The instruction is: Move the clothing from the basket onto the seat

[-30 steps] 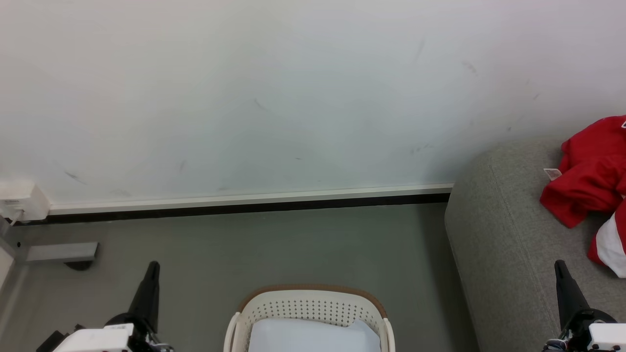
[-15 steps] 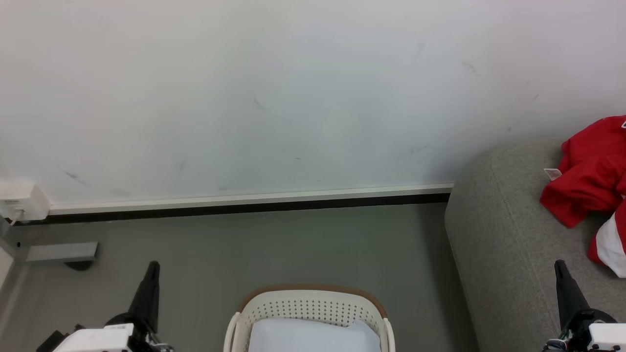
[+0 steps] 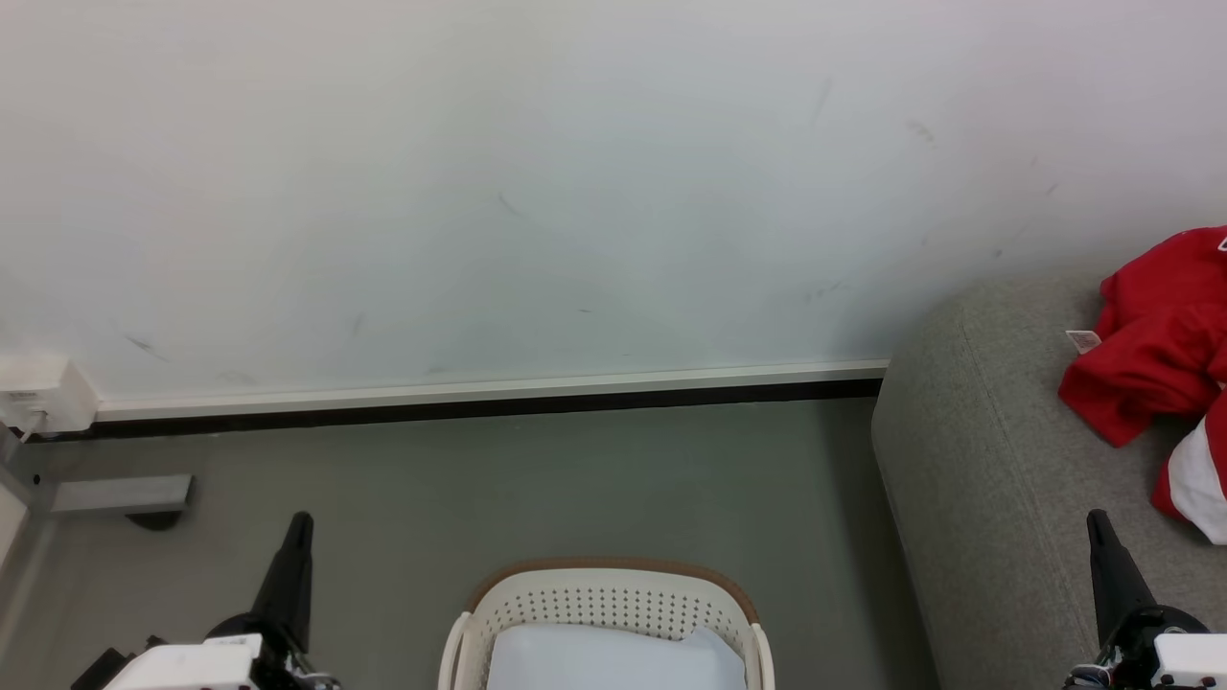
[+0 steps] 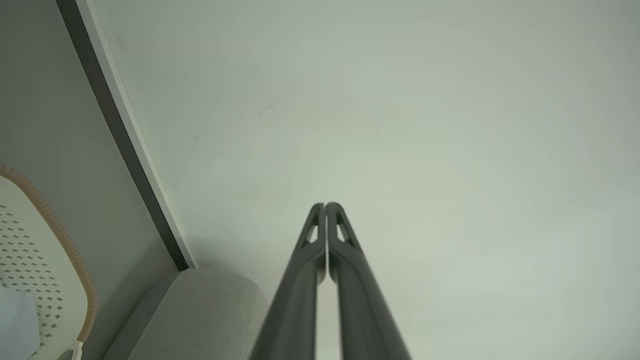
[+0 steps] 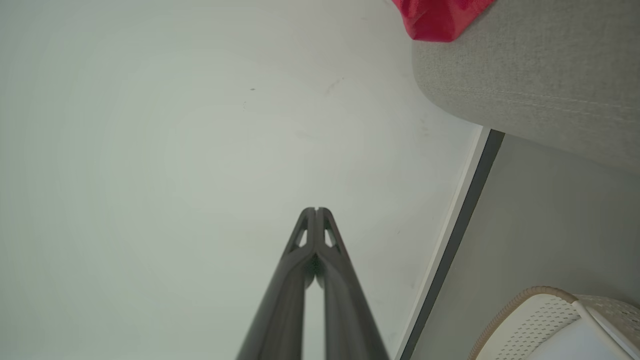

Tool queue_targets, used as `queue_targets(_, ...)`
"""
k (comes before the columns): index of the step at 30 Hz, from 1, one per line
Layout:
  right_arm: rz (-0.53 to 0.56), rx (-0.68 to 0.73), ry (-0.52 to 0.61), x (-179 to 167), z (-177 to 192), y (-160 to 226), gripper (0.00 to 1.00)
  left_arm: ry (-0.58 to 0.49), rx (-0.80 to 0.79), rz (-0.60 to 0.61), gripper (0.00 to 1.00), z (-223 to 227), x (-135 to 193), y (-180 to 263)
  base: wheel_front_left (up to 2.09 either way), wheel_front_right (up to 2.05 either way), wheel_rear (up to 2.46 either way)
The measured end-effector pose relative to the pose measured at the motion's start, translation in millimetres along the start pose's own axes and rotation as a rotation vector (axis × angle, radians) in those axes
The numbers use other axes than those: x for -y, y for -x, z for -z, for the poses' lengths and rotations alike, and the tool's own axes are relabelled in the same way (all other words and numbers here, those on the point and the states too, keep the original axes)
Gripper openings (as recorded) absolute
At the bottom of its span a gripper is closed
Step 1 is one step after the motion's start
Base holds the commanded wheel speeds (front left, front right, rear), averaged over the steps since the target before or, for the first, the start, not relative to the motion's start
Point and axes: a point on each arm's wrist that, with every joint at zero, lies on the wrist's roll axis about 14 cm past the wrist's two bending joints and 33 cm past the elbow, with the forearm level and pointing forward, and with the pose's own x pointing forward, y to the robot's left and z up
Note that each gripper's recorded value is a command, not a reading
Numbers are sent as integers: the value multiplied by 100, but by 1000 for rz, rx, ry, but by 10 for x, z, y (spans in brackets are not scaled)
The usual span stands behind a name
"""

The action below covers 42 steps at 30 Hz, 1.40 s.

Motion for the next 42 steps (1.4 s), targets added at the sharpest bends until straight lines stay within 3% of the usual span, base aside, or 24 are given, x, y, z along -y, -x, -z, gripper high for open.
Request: queue_targets(42, 0, 0, 0, 0, 0, 0, 0, 0, 0, 0, 0, 0, 0, 0, 0, 0, 0)
